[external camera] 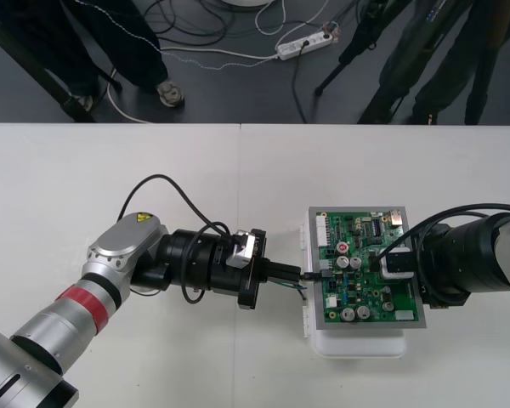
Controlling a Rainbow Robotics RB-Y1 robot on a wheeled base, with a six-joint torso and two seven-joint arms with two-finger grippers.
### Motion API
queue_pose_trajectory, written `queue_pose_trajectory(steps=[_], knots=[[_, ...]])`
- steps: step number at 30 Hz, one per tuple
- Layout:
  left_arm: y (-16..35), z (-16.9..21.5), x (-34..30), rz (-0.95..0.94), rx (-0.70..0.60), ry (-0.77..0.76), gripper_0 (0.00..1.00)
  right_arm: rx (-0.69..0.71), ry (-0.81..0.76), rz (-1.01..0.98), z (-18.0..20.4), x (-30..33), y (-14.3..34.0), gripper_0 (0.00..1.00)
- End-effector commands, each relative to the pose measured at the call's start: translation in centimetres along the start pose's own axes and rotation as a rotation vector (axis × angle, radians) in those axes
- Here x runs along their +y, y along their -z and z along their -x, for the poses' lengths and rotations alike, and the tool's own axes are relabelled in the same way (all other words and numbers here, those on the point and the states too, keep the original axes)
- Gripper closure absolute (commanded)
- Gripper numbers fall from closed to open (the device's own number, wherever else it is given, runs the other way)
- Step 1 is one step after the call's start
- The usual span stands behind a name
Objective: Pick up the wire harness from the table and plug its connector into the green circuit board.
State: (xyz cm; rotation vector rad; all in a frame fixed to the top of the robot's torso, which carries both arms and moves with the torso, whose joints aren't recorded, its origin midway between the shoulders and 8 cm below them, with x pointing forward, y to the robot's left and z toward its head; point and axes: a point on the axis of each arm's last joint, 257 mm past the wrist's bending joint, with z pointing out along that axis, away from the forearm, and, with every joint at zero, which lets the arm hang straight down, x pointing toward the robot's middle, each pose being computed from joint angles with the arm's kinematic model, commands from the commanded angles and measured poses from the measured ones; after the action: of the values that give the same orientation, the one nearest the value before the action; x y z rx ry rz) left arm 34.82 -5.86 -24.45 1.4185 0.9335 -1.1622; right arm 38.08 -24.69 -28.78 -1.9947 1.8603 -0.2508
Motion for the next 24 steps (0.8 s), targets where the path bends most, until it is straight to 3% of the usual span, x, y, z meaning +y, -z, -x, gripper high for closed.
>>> queue_pose_trajectory(steps=[1, 24], knots=[[-2.31, 1.79, 1.21, -0.012, -0.028, -0.08, 1.0, -0.034, 0.001, -0.029, 2.32, -1.08, 0.51, 0.0], [-2.26, 1.82, 1.27, -0.009, -0.029, -0.085, 1.0, -0.037, 0.009, -0.027, 2.44, -0.95, 0.45, 0.0]])
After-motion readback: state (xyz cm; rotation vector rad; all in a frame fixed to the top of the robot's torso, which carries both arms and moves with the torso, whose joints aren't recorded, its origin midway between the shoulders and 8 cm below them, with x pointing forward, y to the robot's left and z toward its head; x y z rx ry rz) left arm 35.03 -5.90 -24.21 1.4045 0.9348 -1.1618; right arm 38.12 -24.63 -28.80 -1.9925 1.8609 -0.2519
